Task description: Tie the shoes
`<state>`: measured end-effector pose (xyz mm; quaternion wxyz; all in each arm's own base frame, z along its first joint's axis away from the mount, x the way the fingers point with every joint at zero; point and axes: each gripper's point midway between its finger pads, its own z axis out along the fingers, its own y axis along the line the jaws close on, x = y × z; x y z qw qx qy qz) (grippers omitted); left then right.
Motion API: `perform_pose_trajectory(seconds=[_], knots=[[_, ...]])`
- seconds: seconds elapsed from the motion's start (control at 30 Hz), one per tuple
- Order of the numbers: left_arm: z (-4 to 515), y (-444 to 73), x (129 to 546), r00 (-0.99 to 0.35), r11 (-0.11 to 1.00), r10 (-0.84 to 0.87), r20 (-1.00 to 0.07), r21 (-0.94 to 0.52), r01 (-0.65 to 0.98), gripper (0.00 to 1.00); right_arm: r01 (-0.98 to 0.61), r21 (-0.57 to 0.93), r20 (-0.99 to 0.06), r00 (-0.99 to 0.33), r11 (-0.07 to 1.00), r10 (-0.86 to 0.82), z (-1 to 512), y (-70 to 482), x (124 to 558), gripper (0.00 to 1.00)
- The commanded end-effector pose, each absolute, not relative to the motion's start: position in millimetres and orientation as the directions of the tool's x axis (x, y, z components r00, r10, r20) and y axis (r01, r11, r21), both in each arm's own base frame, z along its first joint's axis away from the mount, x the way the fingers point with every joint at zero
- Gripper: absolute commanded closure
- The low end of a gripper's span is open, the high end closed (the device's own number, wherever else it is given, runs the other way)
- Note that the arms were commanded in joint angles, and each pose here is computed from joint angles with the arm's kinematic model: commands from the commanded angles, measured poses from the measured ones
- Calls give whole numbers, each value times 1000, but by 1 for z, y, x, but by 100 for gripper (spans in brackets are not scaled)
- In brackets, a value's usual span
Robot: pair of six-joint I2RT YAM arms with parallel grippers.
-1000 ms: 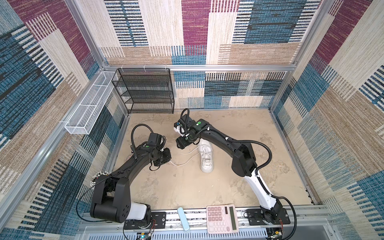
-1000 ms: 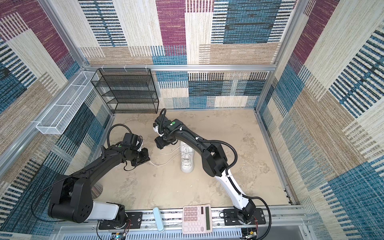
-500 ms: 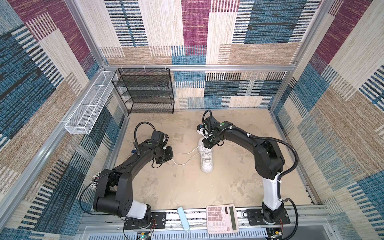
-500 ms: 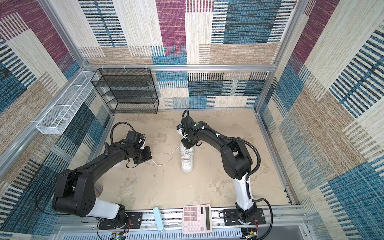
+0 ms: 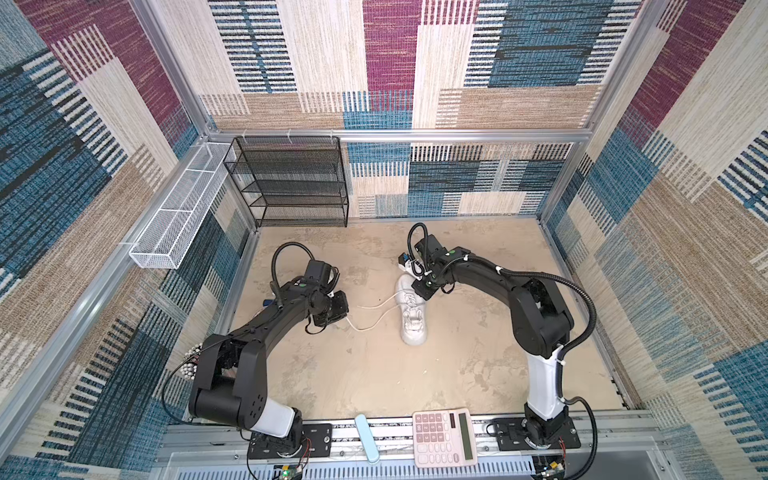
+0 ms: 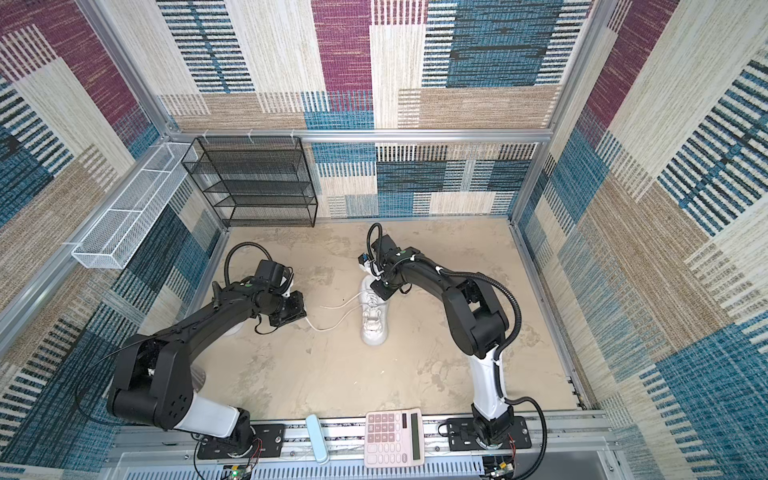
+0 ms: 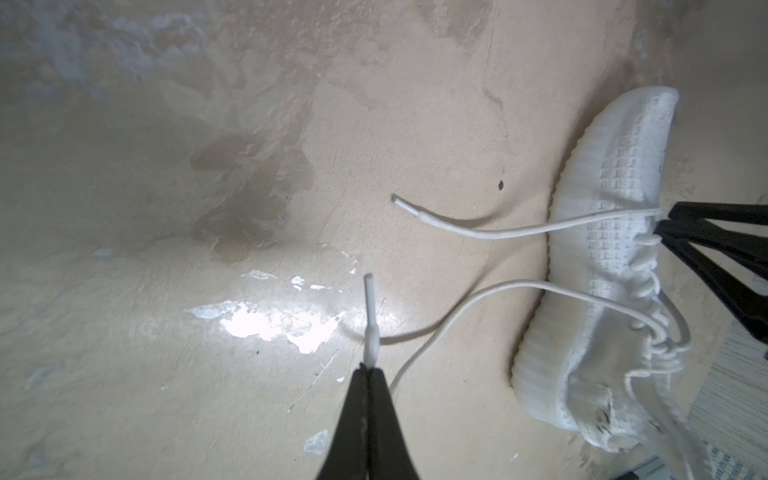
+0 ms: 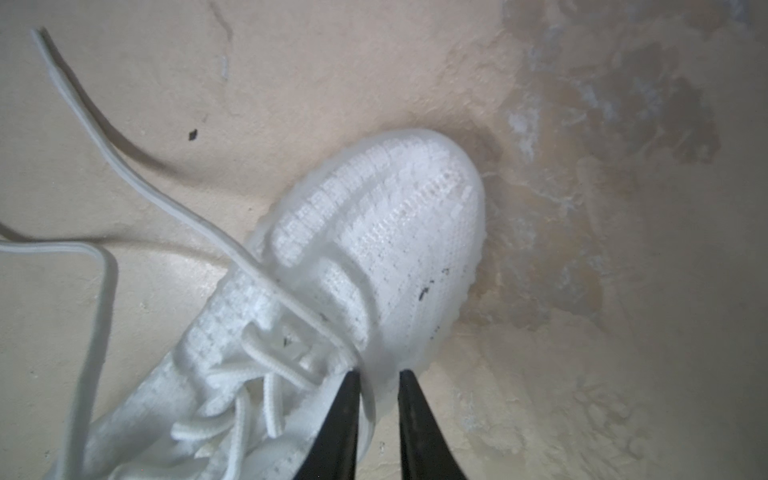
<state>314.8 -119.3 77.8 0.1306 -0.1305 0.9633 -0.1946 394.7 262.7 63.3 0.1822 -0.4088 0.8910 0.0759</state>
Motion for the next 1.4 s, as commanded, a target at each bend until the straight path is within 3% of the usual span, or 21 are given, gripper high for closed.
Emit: perform_pose_trajectory(seconds=[0.0, 0.27, 0.37, 0.47, 0.8, 1.0, 1.2, 1.37], knots=[[78, -118, 317, -929, 892, -310, -202, -401, -210, 100, -770, 6, -388, -590, 638, -708, 62, 267, 392, 79], [76, -118, 317, -931, 893, -307, -197, -397, -211, 100, -777, 56, -380, -598, 628, -706, 61, 270, 383, 85], [77, -118, 317, -931, 894, -306, -199, -397, -209, 100, -776, 61, -371, -601, 628, -708, 61, 269, 381, 96], [77, -119, 317, -931, 894, -304, -200, -396, -207, 100, -774, 62, -383, -601, 630, -701, 67, 270, 381, 100], [78, -119, 318, -930, 895, -305, -205, -397, -206, 100, -790, 117, -454, -582, 602, -675, 101, 279, 368, 100], [79, -120, 316, -931, 896, -301, -209, -396, -201, 100, -797, 208, -405, -598, 567, -692, 90, 282, 344, 100], [78, -119, 314, -930, 897, -302, -209, -392, -203, 100, -783, 186, -319, -619, 594, -717, 72, 271, 339, 100], [75, -118, 312, -932, 899, -302, -203, -387, -207, 100, -780, 165, -329, -621, 604, -712, 77, 271, 344, 88]])
